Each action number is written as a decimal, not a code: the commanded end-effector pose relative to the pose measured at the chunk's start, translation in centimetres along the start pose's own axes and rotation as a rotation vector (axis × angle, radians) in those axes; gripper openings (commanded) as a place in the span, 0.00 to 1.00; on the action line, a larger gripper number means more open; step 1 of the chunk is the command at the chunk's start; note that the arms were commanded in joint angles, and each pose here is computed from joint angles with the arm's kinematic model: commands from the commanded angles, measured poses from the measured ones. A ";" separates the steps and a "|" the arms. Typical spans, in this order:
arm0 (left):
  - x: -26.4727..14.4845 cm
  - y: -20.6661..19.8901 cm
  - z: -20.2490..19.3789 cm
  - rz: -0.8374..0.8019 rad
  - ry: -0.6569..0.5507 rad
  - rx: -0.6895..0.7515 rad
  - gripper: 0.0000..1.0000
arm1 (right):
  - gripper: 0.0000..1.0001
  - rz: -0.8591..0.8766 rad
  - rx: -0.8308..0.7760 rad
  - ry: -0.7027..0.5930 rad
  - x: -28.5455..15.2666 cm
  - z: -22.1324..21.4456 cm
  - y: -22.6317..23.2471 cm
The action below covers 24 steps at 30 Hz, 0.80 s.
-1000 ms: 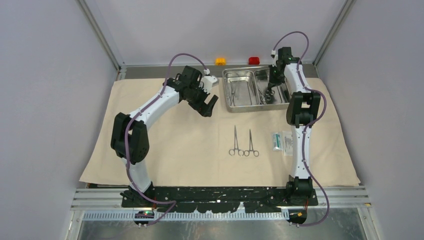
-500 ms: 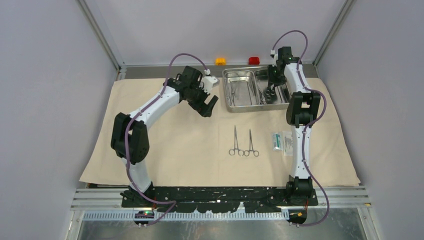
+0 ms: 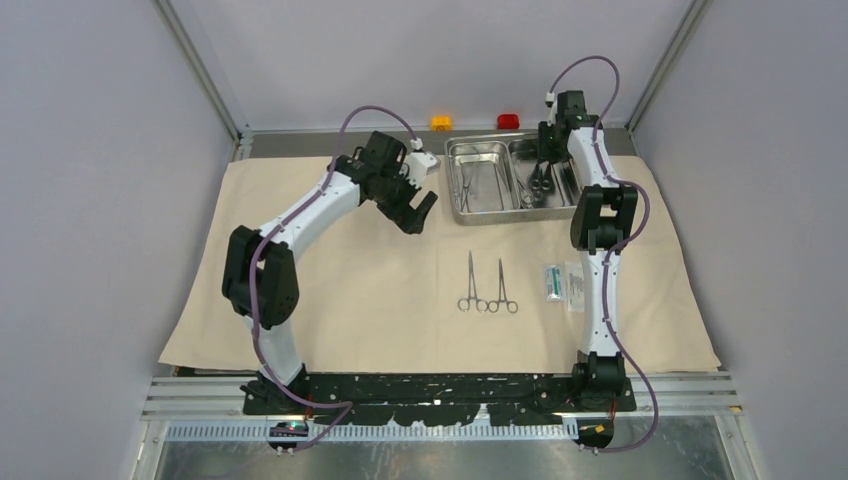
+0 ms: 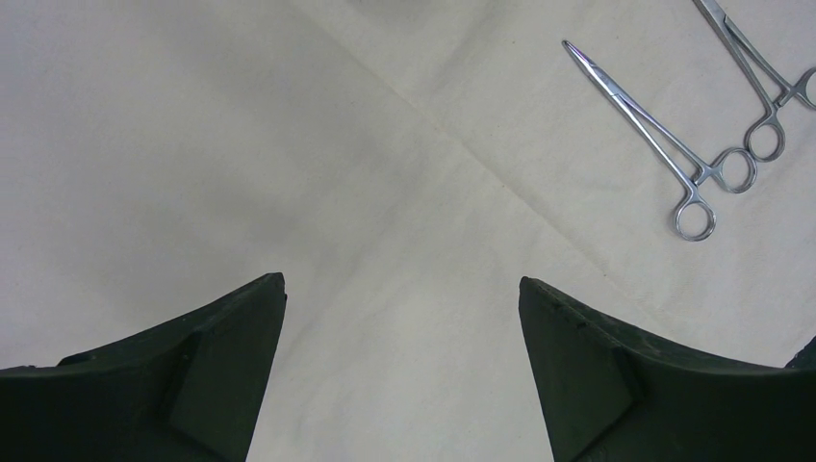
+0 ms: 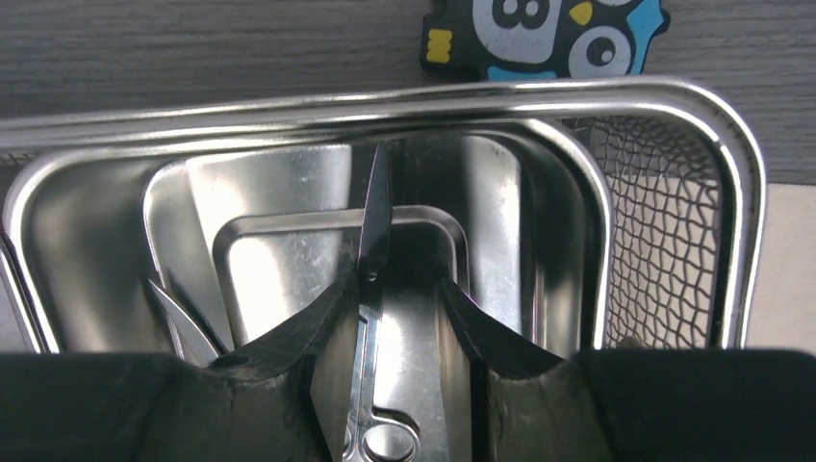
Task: Open and lay out the surgical kit
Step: Pick up the medical item from the container.
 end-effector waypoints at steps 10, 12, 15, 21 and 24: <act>-0.5 0.4 1.3 0.023 -0.020 0.043 0.94 | 0.38 0.019 0.053 -0.153 1.7 2.5 0.6; -0.5 0.5 1.4 0.026 -0.020 0.045 0.94 | 0.36 0.022 0.056 -0.150 2.1 2.3 0.6; -0.4 0.5 1.4 0.027 -0.019 0.047 0.94 | 0.34 0.023 0.064 -0.148 2.5 2.2 0.6; -0.5 0.6 1.3 0.033 -0.017 0.050 0.94 | 0.29 0.028 0.071 -0.121 3.2 1.5 0.6; -0.6 0.6 1.4 0.033 -0.021 0.054 0.94 | 0.26 0.016 0.066 -0.107 3.4 1.2 0.5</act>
Point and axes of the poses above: each gripper's point midway between its finger pads, its own x axis out along the fingers, its own y axis along the line the jaws close on, z = x × y, the point moved 10 cm from there along -x, back along the fingers, and after that the axes turned 9 degrees about x, right-handed, at the moved point
